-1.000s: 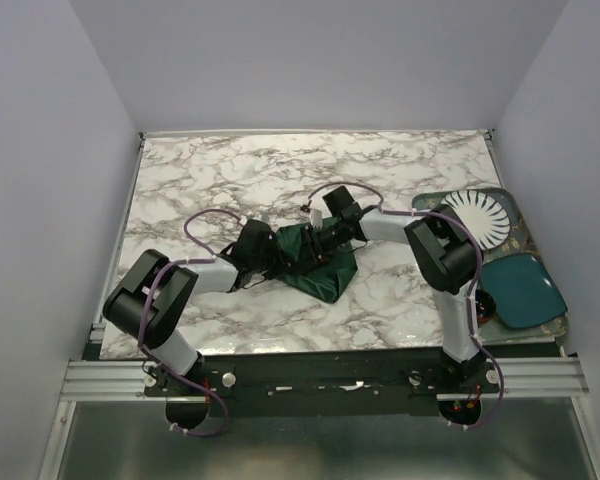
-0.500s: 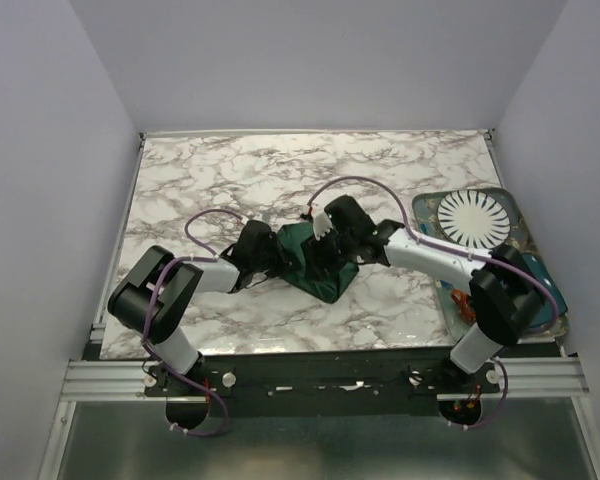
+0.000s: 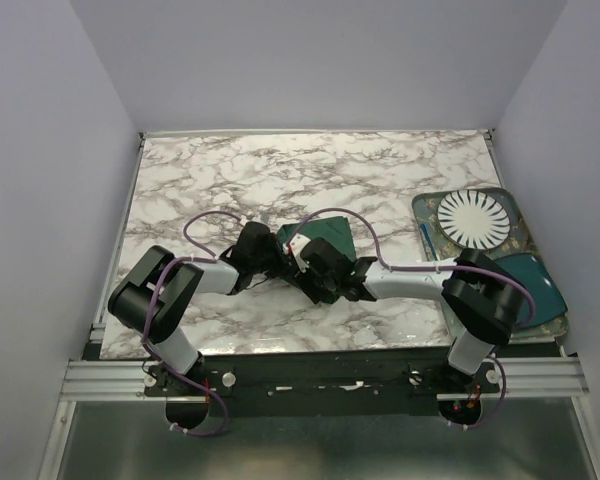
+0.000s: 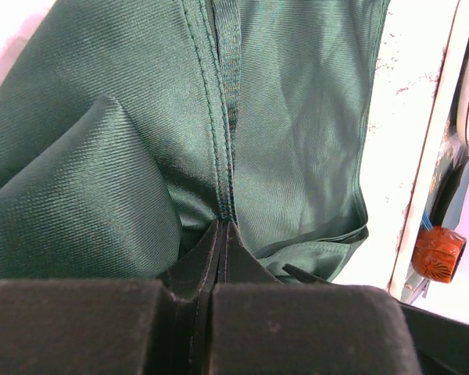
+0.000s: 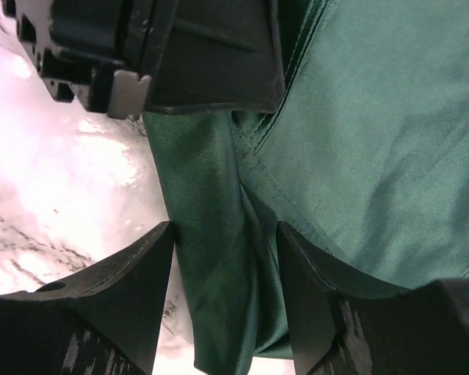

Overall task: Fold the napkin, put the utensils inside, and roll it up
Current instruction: Roll the napkin with the utensil

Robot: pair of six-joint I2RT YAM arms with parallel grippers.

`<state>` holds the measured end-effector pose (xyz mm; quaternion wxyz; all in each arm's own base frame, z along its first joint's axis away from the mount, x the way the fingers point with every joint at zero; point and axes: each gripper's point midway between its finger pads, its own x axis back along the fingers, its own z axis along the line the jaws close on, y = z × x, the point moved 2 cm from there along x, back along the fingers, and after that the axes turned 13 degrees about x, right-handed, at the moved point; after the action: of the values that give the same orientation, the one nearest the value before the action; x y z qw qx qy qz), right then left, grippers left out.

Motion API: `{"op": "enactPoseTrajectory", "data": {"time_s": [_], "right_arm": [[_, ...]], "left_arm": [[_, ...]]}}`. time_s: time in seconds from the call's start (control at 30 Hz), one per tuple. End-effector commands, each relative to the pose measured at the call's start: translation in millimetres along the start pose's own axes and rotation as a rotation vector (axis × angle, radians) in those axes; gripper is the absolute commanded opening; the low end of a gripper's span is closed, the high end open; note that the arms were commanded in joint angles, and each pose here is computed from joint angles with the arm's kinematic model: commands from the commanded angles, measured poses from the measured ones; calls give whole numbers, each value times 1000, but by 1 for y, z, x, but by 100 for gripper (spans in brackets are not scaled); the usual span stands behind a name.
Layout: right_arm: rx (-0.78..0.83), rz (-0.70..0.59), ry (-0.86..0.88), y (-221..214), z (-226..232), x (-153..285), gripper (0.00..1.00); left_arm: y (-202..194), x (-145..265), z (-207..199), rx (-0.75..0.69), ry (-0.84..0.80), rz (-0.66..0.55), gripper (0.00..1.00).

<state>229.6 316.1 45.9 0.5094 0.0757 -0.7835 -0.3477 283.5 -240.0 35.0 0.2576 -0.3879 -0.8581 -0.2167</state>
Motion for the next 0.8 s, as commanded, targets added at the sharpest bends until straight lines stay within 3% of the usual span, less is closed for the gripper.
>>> {"op": "enactPoseTrajectory", "data": {"time_s": [0.0,0.2,0.33,0.57,0.7,0.77], "right_arm": [[82,-3,-87,6,-8,-9,63],[78,25,-63,-4,1,-21,62],[42,59,-27,-22,10,-26,54],[-78,87,114,-39,27,-30,17],[-146,56,224,-42,31,-33,11],[-199,37,332,-41,34,-34,5]], "left_arm": [[-20,7,82,8,286,49,0],[-18,8,81,9,282,45,0],[-17,9,80,3,279,44,0],[-15,12,73,-16,264,43,0],[-1,23,60,-67,263,2,0],[12,29,35,-111,207,-30,13]]}}
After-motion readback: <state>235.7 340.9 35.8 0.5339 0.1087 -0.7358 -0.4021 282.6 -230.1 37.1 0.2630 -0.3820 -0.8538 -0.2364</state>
